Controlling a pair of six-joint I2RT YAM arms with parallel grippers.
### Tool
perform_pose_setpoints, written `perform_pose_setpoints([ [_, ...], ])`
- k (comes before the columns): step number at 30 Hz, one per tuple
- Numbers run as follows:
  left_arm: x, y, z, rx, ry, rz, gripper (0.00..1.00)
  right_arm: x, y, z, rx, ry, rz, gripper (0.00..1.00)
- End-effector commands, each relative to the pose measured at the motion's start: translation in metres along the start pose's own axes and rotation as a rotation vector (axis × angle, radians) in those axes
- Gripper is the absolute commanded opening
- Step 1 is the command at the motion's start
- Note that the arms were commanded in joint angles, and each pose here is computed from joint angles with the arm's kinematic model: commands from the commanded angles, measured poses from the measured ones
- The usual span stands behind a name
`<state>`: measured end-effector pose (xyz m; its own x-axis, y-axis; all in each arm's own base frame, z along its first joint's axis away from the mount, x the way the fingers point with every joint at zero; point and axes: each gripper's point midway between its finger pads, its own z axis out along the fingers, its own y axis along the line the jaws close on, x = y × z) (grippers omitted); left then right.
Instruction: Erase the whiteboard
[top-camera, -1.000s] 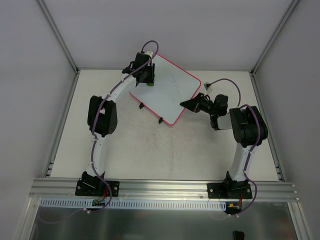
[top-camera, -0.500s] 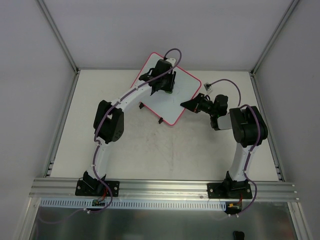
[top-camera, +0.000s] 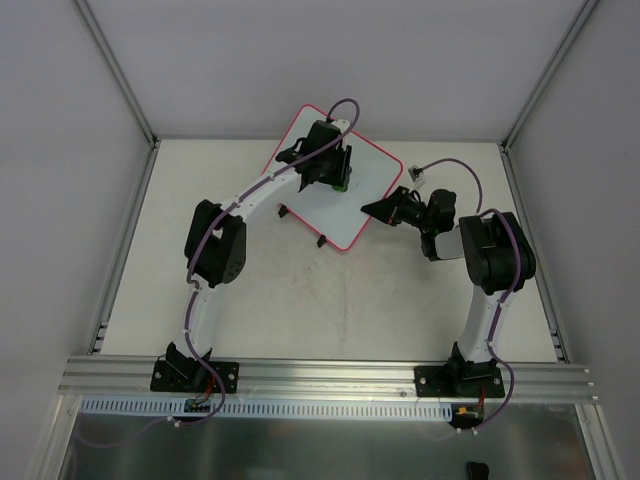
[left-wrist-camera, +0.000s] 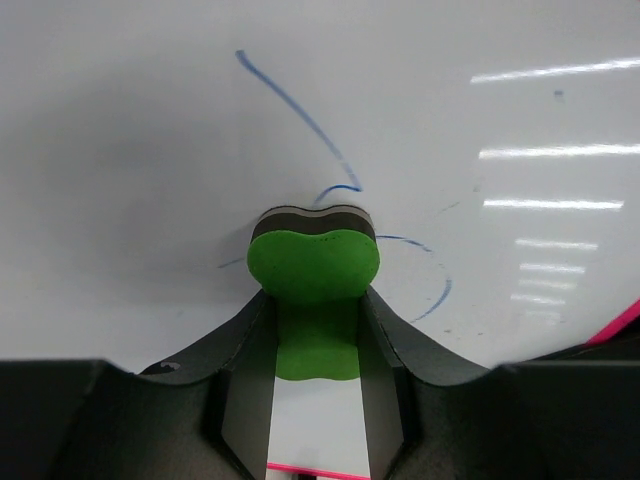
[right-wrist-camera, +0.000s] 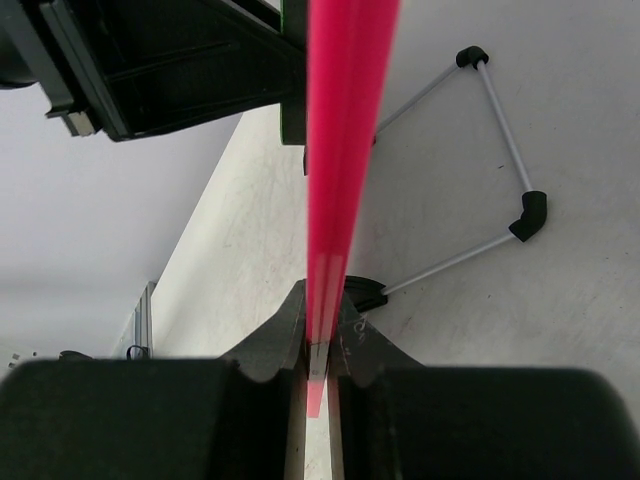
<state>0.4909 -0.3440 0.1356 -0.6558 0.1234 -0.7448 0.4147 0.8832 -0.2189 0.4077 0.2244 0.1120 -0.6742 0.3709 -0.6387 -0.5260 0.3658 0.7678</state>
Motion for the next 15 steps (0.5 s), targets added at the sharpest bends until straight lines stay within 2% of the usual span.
perform_pose_setpoints([
  [1, 0.092, 0.063, 0.038, -0.108, 0.236, -0.075, 0.00, -0.015, 0.084, -0.001, -0.324, -0.018, -0.404, 0.00],
  [7, 0.087, 0.086, 0.037, -0.146, 0.228, -0.072, 0.00, -0.014, 0.084, -0.001, -0.324, -0.016, -0.400, 0.00],
  [15, 0.099, 0.053, 0.041, -0.099, 0.249, -0.040, 0.00, -0.014, 0.084, -0.001, -0.324, -0.015, -0.399, 0.00],
])
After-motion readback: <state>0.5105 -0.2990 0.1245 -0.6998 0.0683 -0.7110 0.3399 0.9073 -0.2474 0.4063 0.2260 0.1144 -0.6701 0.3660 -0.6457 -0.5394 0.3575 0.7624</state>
